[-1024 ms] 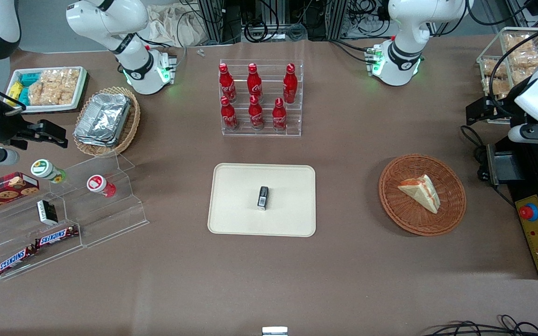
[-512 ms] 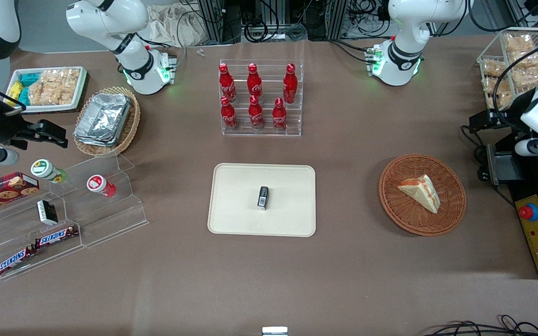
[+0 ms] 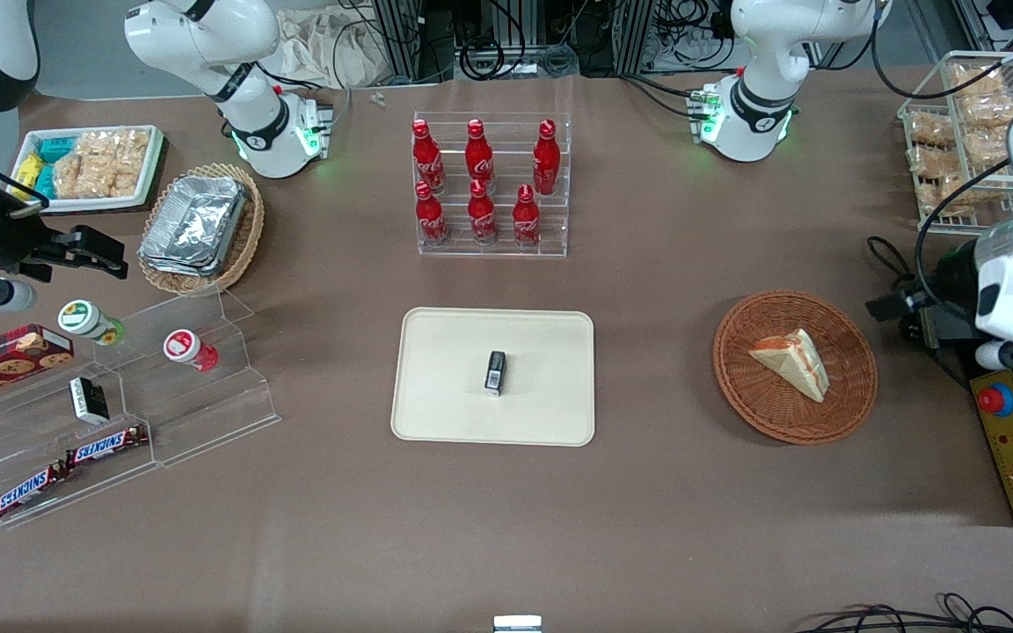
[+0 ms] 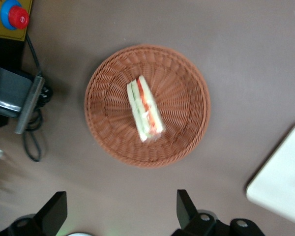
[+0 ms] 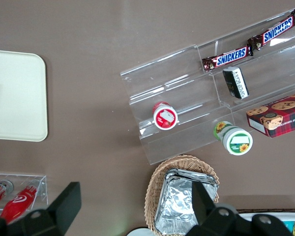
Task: Place sandwich from basket to tray
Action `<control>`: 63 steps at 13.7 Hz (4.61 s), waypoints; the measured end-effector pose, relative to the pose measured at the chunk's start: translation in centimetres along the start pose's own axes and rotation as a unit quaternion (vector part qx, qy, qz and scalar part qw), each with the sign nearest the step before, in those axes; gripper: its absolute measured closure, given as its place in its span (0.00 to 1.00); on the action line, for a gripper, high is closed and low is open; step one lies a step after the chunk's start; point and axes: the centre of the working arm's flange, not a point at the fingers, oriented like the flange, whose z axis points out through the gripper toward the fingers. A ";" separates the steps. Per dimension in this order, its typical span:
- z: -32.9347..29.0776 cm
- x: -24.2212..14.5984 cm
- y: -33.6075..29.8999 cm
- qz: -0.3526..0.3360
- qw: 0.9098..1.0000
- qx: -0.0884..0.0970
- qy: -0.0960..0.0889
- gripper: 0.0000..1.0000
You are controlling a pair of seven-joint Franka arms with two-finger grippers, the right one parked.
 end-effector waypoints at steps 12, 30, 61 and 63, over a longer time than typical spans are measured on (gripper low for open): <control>24.1 0.8 1.6 -0.146 0.989 -0.010 0.020 0.00; 6.1 -13.7 20.2 0.129 0.992 -0.006 -0.007 0.81; -2.9 -6.2 15.7 0.195 0.980 -0.001 0.033 0.00; -5.7 -6.0 11.5 0.202 0.979 0.008 0.016 0.00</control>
